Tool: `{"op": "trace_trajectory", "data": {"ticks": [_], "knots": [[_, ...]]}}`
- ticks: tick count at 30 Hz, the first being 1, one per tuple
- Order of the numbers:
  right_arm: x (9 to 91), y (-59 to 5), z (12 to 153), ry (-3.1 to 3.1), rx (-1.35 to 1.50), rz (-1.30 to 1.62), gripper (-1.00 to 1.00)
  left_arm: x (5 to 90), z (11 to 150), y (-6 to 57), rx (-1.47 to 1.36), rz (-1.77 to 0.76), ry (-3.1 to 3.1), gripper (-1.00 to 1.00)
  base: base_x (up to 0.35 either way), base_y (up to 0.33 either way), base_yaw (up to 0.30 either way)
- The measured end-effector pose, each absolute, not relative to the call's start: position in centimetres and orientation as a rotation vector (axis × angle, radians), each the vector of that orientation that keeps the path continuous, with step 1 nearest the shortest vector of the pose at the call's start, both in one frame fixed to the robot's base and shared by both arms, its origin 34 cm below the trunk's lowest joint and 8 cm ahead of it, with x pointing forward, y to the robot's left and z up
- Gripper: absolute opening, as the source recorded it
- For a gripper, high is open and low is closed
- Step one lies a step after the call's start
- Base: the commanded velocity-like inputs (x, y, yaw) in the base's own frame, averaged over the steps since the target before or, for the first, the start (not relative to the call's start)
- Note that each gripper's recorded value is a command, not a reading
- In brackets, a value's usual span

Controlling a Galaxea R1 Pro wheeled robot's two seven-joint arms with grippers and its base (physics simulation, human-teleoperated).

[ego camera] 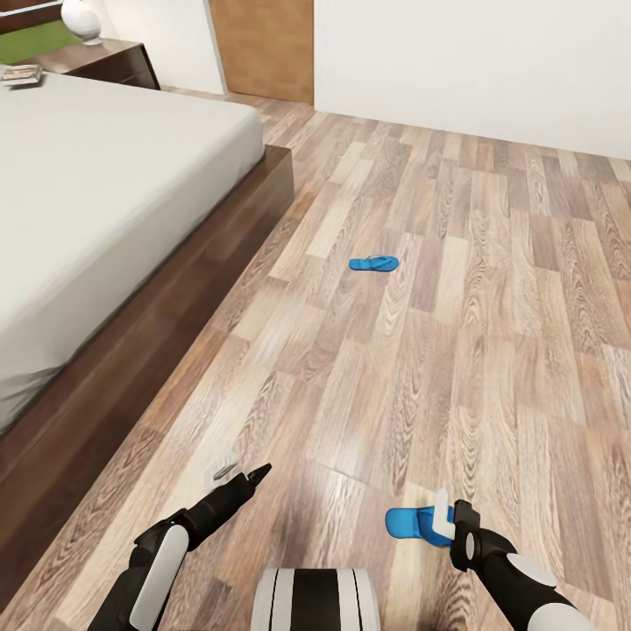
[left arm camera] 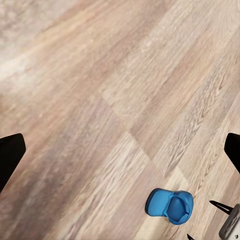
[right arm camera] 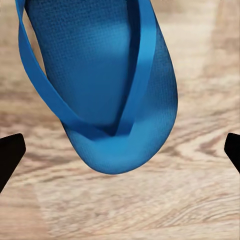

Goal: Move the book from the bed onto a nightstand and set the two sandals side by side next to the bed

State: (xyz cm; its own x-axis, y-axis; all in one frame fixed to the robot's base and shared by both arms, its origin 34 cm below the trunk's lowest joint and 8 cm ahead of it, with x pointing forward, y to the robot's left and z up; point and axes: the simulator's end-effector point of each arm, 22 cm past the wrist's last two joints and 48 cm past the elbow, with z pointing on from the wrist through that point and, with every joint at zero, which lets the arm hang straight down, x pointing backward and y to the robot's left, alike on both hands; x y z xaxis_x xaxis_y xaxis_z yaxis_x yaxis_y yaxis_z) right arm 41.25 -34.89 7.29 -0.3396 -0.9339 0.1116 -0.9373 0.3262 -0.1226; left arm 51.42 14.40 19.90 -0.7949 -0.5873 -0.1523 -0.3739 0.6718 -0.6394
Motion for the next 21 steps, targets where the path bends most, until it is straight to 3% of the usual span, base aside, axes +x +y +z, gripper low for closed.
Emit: {"op": "trace_trajectory", "data": {"ticks": [21], "knots": [[40.37, -34.83, 6.57, -2.528, 1.787, 0.237, 1.00, 50.79, 18.97, 14.39, -0.771, -0.858, 2.560, 1.00, 0.000, 0.000, 0.000]]}}
